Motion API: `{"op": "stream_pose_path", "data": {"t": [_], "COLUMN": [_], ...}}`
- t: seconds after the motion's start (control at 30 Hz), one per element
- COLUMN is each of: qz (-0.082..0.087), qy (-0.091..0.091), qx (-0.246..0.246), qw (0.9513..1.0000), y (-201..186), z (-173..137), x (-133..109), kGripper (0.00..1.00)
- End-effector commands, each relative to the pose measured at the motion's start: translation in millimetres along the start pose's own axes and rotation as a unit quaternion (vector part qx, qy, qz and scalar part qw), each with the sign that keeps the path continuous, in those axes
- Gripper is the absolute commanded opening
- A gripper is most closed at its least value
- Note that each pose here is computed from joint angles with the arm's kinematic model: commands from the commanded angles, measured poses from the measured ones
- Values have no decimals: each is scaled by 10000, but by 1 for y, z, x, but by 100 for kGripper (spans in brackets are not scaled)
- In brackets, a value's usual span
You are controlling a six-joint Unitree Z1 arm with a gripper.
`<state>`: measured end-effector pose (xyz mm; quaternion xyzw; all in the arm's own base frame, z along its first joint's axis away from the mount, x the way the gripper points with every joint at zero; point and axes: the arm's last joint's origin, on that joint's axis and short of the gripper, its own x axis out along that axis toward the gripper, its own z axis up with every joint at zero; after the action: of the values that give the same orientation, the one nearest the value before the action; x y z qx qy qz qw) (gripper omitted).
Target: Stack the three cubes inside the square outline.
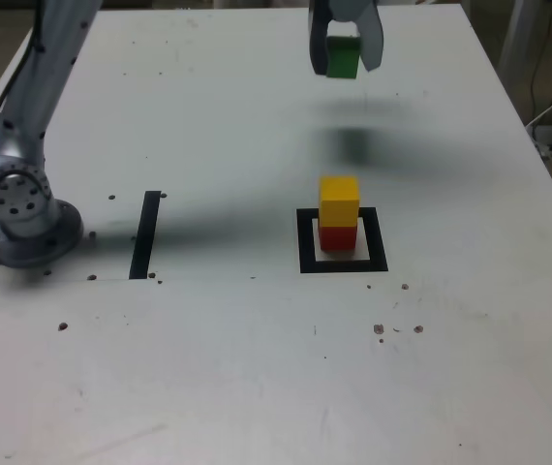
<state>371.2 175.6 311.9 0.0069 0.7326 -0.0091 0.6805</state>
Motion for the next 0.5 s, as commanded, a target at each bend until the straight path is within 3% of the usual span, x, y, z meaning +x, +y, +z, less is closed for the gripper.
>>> {"op": "stream_pose_path", "data": {"t": [0.0, 0.2, 0.47], "qz": [17, -118, -144], "qy": [-271, -293, -179], "qx": [-65, -226, -140], "qw": [9996, 9992, 9996], "y": [-33, -92, -144], "z": [-25, -50, -62], "x": [-35, -52, -49], "kGripper": [27, 27, 27]}}
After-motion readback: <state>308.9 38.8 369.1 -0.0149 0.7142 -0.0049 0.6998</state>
